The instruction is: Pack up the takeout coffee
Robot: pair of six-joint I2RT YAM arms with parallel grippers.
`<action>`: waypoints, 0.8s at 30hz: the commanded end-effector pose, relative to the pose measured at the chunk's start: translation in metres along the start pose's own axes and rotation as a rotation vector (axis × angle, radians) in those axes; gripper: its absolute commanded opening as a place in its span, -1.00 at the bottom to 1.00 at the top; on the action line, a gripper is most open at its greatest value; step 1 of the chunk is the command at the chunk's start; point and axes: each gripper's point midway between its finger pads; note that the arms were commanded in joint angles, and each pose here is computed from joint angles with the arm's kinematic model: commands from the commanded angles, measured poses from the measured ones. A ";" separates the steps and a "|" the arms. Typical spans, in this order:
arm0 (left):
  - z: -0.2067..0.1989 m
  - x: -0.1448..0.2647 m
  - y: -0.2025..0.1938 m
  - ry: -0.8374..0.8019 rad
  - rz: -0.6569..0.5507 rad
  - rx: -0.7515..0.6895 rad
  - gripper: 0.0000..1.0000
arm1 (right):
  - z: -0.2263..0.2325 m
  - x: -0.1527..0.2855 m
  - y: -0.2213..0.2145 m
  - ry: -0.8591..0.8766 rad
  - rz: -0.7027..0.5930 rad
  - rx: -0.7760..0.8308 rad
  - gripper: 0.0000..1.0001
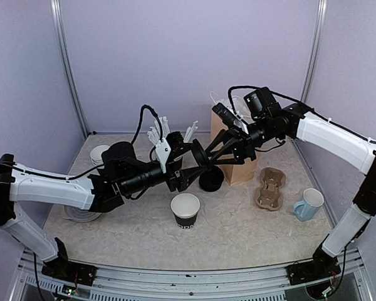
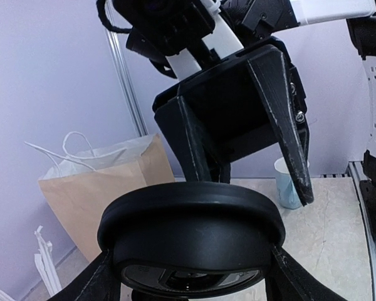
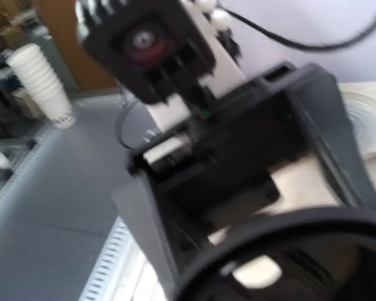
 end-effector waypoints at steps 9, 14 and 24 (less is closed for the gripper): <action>0.004 0.020 -0.009 0.012 0.707 0.250 0.43 | -0.063 0.073 -0.105 -0.505 0.161 -0.119 -0.08; 0.000 0.048 -0.037 0.072 0.956 0.298 0.44 | -0.062 0.063 -0.150 -0.500 0.178 -0.205 -0.10; -0.019 0.080 -0.084 0.095 1.252 0.379 0.44 | -0.058 0.054 -0.154 -0.463 0.163 -0.219 -0.09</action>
Point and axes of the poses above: each gripper's point midway between its finger pads, its own x axis back along the fingers, its own z axis along the line the jaws close on, y = z × x, and after that the axes turned 1 degree about x, right-handed
